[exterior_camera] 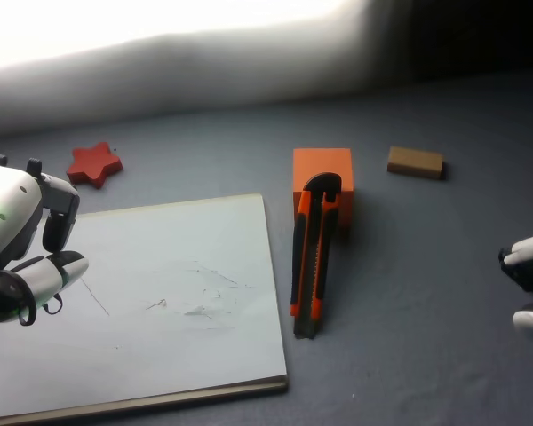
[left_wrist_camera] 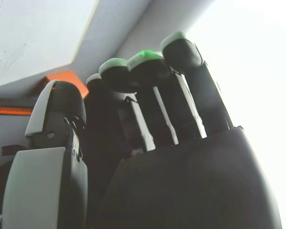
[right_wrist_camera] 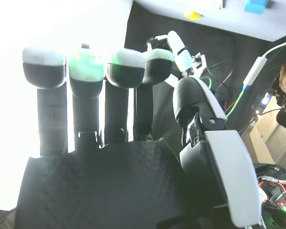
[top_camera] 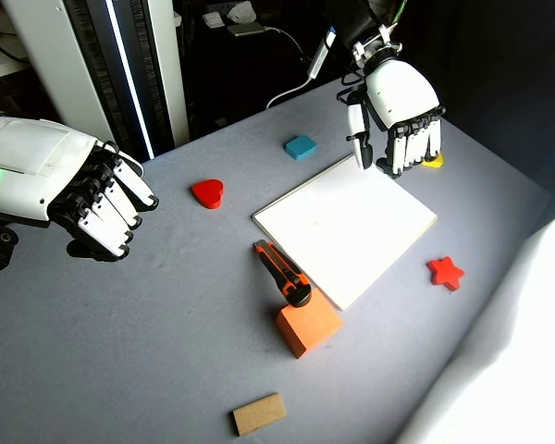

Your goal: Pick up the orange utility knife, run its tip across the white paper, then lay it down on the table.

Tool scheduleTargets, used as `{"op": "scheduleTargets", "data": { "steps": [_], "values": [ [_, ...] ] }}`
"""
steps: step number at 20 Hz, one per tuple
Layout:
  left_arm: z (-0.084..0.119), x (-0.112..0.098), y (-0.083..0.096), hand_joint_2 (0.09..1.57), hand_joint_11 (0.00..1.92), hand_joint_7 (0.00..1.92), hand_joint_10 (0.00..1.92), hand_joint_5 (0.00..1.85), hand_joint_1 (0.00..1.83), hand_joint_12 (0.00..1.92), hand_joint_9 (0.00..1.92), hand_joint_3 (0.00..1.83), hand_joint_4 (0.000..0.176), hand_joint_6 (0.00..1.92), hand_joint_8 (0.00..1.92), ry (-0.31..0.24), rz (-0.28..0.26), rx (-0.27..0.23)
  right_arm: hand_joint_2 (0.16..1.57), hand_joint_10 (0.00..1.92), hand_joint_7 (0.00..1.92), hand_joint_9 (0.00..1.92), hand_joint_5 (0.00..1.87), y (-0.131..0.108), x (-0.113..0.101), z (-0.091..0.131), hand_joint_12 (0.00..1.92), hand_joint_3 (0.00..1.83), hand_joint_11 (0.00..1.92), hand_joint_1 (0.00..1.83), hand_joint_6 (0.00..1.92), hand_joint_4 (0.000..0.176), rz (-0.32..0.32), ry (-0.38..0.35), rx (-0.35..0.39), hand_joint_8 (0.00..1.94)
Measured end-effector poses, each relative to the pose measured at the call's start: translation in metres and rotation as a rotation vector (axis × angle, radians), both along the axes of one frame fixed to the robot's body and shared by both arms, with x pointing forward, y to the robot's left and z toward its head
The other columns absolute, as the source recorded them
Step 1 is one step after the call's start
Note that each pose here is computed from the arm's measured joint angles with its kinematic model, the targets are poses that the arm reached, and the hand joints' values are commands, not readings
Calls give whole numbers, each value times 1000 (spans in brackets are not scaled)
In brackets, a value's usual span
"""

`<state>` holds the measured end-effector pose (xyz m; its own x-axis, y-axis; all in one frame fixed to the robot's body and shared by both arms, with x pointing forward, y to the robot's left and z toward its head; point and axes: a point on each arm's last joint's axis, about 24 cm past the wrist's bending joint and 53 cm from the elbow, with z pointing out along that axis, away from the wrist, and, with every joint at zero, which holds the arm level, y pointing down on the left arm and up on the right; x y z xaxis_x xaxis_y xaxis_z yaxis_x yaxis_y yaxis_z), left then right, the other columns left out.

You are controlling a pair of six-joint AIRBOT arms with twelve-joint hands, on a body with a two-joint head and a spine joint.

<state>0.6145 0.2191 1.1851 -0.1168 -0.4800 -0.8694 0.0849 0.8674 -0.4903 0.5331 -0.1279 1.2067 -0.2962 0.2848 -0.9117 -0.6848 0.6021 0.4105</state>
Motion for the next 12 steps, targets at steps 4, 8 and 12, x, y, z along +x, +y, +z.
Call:
{"op": "scheduleTargets", "data": {
  "steps": [4,8,12],
  "values": [
    [1,0,0,1243,0,86,26,78,377,743,187,23,33,2,1,-7,-4,15,1296,140,148,101,98,-1,-4,-11,596,10,0,209,33,0,6,13,-26,1],
    [-2,0,1,1246,0,67,6,52,371,585,164,10,34,2,0,3,0,11,1282,105,153,117,110,3,-4,-2,584,0,0,269,21,0,18,-21,-5,3],
    [-1,1,2,1241,0,50,2,55,400,500,143,2,35,3,2,1,2,-1,1247,78,121,101,74,24,-11,2,476,0,0,396,3,0,167,-123,-83,1]
  ]
}}
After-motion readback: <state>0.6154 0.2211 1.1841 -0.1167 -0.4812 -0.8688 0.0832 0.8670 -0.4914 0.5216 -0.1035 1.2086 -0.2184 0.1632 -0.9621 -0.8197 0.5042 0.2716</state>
